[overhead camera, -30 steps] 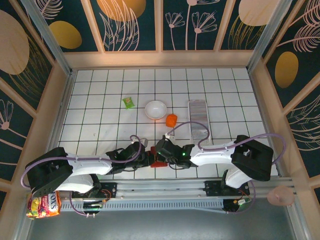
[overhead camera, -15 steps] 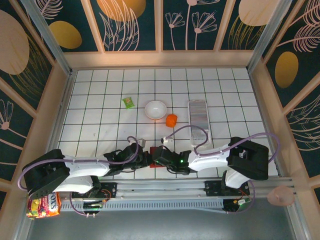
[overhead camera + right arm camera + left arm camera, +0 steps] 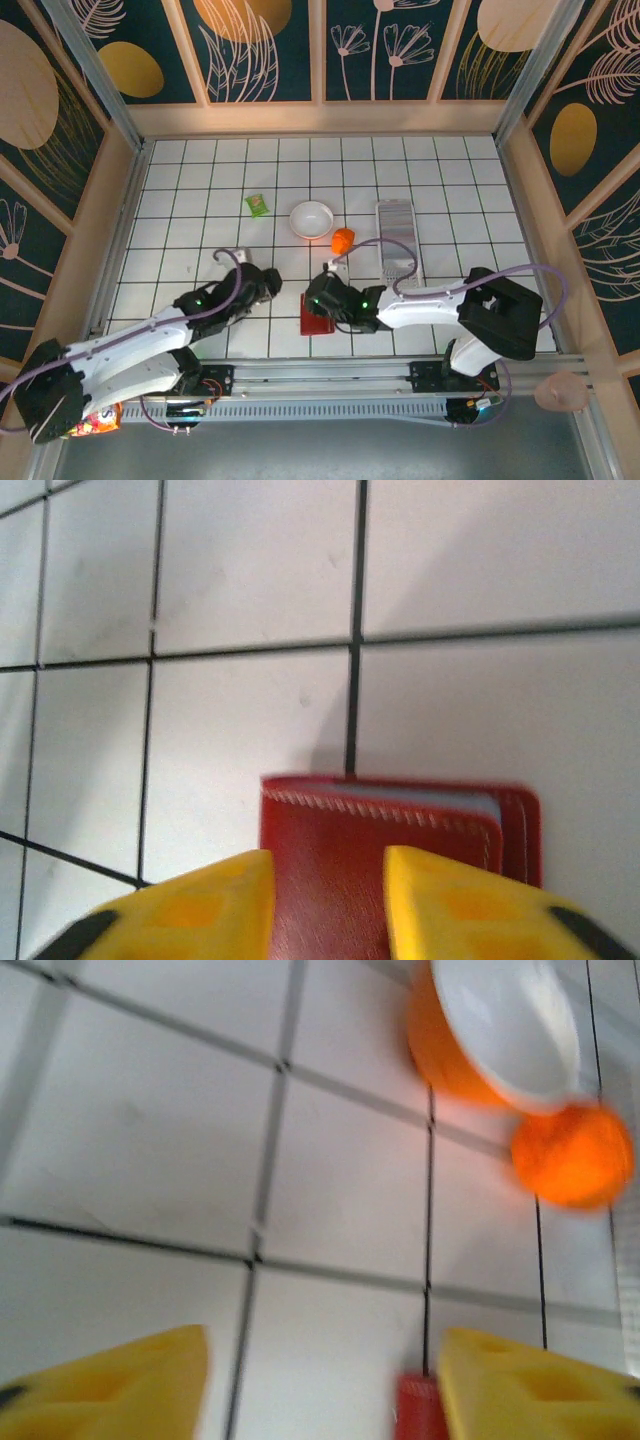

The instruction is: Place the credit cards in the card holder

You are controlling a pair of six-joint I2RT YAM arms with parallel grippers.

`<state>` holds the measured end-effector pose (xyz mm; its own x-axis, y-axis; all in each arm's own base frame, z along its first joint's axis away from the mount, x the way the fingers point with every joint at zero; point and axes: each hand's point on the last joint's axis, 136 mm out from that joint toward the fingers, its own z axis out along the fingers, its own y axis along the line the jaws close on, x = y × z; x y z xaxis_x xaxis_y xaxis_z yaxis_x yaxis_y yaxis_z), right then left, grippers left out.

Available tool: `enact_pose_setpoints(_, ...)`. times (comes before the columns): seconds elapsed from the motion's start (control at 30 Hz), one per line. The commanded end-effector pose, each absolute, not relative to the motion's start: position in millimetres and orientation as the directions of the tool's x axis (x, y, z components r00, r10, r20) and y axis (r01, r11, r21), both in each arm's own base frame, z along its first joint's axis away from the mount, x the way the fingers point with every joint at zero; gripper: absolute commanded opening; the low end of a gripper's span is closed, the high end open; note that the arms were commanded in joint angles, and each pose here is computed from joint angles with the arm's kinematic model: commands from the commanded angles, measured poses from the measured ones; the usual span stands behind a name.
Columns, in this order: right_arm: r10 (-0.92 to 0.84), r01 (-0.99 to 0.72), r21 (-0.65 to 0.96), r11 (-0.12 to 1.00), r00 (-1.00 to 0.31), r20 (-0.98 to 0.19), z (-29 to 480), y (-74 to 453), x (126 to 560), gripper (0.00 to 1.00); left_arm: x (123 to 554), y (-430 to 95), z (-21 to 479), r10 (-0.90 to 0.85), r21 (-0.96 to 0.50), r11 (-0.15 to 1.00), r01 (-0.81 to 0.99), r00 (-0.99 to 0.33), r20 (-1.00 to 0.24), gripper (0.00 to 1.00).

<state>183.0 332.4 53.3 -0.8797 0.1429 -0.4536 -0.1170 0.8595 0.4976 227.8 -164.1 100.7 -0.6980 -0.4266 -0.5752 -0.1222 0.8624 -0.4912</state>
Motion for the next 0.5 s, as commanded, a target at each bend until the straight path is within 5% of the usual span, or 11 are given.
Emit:
enact_pose_setpoints(0.0,0.124,-0.191,0.504,0.842,-0.842,-0.525,93,339,206,0.52,251,-118,132,-0.413,-0.379,0.907,-0.184,-0.570,-0.711,0.82)
enact_pose_setpoints(0.03,0.141,-0.189,0.509,0.840,-0.829,-0.541,104,335,216,0.62,260,-110,143,-0.429,-0.383,0.901,-0.202,-0.531,-0.731,0.96)
enact_pose_setpoints(0.07,0.158,-0.194,0.520,0.832,-0.815,-0.557,117,332,226,0.68,270,-102,153,-0.445,-0.387,0.895,-0.222,-0.496,-0.745,0.99)
enact_pose_setpoints(0.23,0.250,-0.244,0.540,0.806,-0.685,-0.684,189,292,278,0.71,323,-76,195,-0.496,-0.430,0.868,-0.250,-0.381,-0.780,0.99)
enact_pose_setpoints(0.47,0.305,-0.188,0.325,0.927,-0.128,-0.944,291,118,356,0.83,359,1,216,-0.442,-0.340,0.823,-0.456,-0.136,-0.887,0.98)
